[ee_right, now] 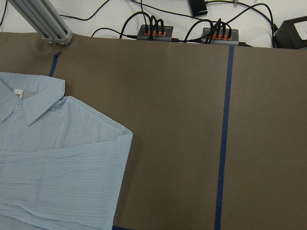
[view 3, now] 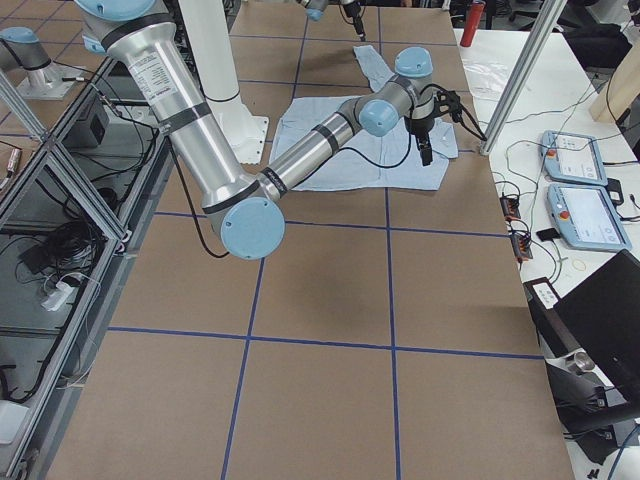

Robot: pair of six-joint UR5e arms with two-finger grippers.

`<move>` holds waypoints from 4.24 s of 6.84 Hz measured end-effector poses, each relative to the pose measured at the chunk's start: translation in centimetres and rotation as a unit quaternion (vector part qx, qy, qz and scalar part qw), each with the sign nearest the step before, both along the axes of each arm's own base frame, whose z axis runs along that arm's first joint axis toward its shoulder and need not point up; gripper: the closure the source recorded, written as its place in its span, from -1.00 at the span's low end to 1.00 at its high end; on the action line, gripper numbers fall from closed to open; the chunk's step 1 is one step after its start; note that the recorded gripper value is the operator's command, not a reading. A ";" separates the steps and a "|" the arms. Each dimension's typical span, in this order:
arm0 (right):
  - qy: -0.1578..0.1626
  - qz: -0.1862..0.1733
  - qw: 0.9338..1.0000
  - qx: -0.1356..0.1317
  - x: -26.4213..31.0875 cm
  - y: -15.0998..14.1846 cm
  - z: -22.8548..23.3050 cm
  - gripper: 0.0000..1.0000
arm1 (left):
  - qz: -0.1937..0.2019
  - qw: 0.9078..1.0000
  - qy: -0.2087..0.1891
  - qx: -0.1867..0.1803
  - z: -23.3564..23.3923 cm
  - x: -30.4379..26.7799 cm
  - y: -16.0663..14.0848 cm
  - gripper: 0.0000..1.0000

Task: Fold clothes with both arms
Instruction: 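Grasp the cuff of the sleeve nearest the left gripper, then fold the held sleeve across the shirt toward the collar with the left gripper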

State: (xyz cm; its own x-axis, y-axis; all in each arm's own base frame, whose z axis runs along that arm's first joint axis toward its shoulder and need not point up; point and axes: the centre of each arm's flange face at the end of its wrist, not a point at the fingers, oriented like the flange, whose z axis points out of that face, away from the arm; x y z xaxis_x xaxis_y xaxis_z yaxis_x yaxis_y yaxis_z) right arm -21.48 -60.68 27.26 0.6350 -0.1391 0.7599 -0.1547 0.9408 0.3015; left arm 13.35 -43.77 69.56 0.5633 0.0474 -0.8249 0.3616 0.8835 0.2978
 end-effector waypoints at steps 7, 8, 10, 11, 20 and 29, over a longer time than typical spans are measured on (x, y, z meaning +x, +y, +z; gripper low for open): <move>0.001 0.004 1.000 -0.004 0.8 1.4 1.0 -1.00 | 0.035 0.999 -0.020 0.000 1.9 2.4 2.7 -0.40; 0.001 0.005 1.000 -0.005 0.8 1.4 1.2 -1.00 | 0.036 0.999 -0.023 0.001 2.1 2.4 2.9 -0.25; 0.002 0.005 1.000 -0.005 0.8 1.4 1.3 -1.00 | 0.037 0.999 -0.024 0.002 2.1 2.4 2.9 0.24; 0.003 0.004 1.000 -0.005 0.8 1.5 1.4 -1.00 | 0.035 0.999 -0.024 0.002 2.1 2.4 2.9 0.40; 0.003 0.005 1.000 -0.007 1.1 1.9 1.8 -1.00 | 0.050 0.998 -0.007 0.025 -0.7 2.0 2.0 1.00; 0.000 0.006 1.000 -0.006 1.3 2.6 1.6 -1.00 | 0.066 0.984 0.120 0.110 -39.8 15.5 -17.1 1.00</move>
State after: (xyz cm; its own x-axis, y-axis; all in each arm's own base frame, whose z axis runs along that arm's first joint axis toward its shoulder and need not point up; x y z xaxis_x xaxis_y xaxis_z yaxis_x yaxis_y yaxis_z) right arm -20.19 -58.12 28.87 0.6361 -0.1227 0.7618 -0.1665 0.9422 0.2908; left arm 28.82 -60.83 29.75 0.3312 0.2998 -0.8947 0.3316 0.8507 0.4078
